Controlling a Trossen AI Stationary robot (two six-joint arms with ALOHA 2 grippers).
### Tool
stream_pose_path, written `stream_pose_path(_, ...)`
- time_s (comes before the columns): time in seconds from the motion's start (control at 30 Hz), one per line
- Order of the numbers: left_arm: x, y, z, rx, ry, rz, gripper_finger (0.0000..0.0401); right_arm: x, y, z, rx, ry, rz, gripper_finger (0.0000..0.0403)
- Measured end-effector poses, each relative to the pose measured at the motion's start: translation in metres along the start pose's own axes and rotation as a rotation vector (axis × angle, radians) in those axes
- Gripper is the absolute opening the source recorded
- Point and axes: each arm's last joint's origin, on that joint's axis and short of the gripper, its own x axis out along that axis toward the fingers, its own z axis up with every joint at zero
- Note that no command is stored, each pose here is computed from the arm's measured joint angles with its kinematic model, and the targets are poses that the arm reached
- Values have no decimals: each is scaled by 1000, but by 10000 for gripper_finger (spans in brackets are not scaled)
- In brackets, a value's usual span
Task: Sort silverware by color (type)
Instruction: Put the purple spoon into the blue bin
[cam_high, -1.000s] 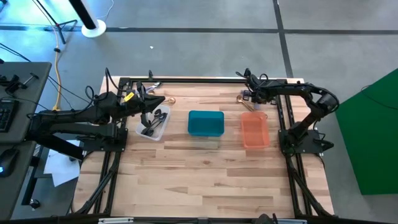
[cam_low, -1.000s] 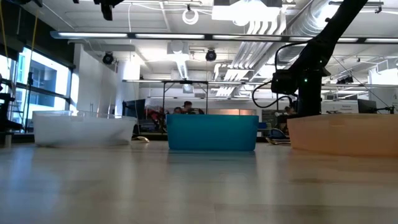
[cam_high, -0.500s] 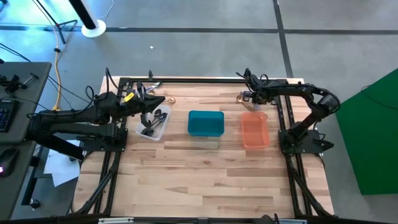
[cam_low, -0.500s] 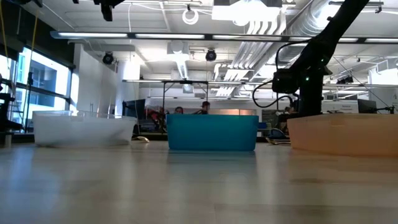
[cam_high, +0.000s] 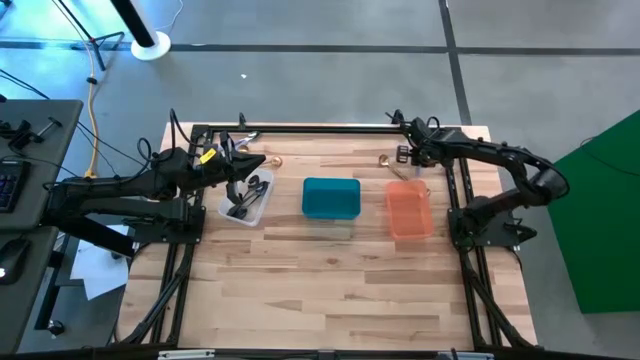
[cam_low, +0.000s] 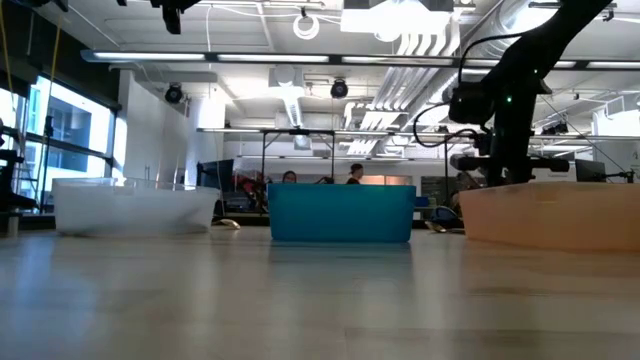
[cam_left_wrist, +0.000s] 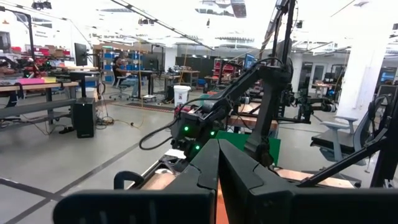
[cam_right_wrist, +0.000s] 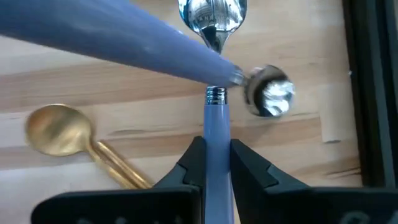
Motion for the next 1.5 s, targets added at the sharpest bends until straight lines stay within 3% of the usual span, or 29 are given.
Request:
stream_pose_path(0.37, 0, 0, 0, -2, 0, 0, 0, -3, 3, -5, -30, 32, 33, 33)
stream_pose_path(0.97, 0, 0, 0, 0, 2, 0, 0, -10, 32, -13, -60, 22, 251, 33)
stream_pose_path(1.2, 0, 0, 0, 0, 4, 0, 0, -1, 43, -19, -73, 39, 266, 33)
stream_pose_path(1.5, 0, 0, 0, -1, 3, 0, 0, -19, 42, -13, -123, -56, 341, 33)
